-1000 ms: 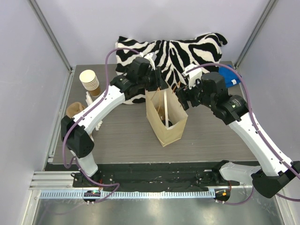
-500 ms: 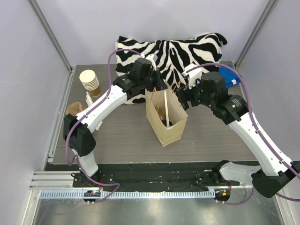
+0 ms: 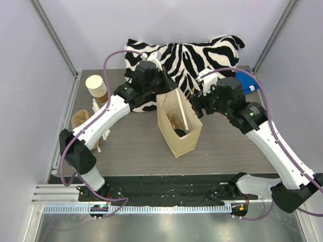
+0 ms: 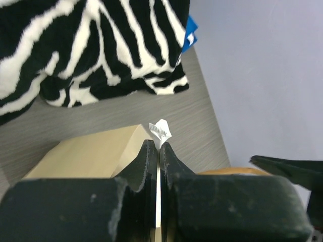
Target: Pack the takeout coffee
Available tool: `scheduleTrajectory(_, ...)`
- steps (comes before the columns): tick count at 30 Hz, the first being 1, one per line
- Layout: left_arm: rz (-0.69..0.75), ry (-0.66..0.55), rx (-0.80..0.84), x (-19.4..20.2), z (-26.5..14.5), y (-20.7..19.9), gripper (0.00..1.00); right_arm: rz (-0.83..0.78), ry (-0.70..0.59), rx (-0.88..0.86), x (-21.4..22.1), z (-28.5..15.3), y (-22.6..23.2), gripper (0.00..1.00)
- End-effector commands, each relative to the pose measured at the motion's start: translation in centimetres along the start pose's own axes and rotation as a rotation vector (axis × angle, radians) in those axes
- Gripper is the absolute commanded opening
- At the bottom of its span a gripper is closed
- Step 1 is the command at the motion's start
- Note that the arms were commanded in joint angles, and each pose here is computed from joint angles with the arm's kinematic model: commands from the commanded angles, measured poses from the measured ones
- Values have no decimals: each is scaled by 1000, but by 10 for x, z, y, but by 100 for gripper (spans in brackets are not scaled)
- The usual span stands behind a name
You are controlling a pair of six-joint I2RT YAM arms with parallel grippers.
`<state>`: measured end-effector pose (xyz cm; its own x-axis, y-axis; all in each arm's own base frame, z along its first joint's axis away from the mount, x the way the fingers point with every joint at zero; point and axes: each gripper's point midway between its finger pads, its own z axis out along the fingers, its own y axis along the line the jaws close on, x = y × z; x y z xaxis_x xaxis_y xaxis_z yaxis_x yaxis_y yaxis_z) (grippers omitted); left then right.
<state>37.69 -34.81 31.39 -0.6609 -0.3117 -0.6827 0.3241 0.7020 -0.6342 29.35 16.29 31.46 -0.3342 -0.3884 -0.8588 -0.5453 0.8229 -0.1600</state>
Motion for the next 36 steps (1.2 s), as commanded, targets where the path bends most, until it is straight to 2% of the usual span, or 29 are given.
scheduleTrajectory(1,-19,-175,46,-43,-20,-21,0,11,-78,12,-22,-10,-5,84)
scheduleTrajectory(8,-30,-191,26,-40,-22,-20,0,6,-71,3,-22,-5,-3,84)
scheduleTrajectory(18,-47,-137,-6,-8,-10,-14,0,17,-70,4,-22,-5,-3,84)
scheduleTrajectory(23,-48,-121,-22,5,-8,-12,3,20,-72,4,-23,-5,-4,85)
scheduleTrajectory(26,-47,-94,-17,12,-11,-15,18,20,-70,4,-23,-5,-4,84)
scheduleTrajectory(27,-45,-97,-14,10,-13,-16,27,20,-73,6,-23,-6,-5,85)
scheduleTrajectory(30,-8,-110,-14,3,-23,-20,45,18,-73,6,-24,-5,-5,84)
scheduleTrajectory(36,79,-156,11,-19,-45,-34,58,20,-80,4,-25,-4,-4,84)
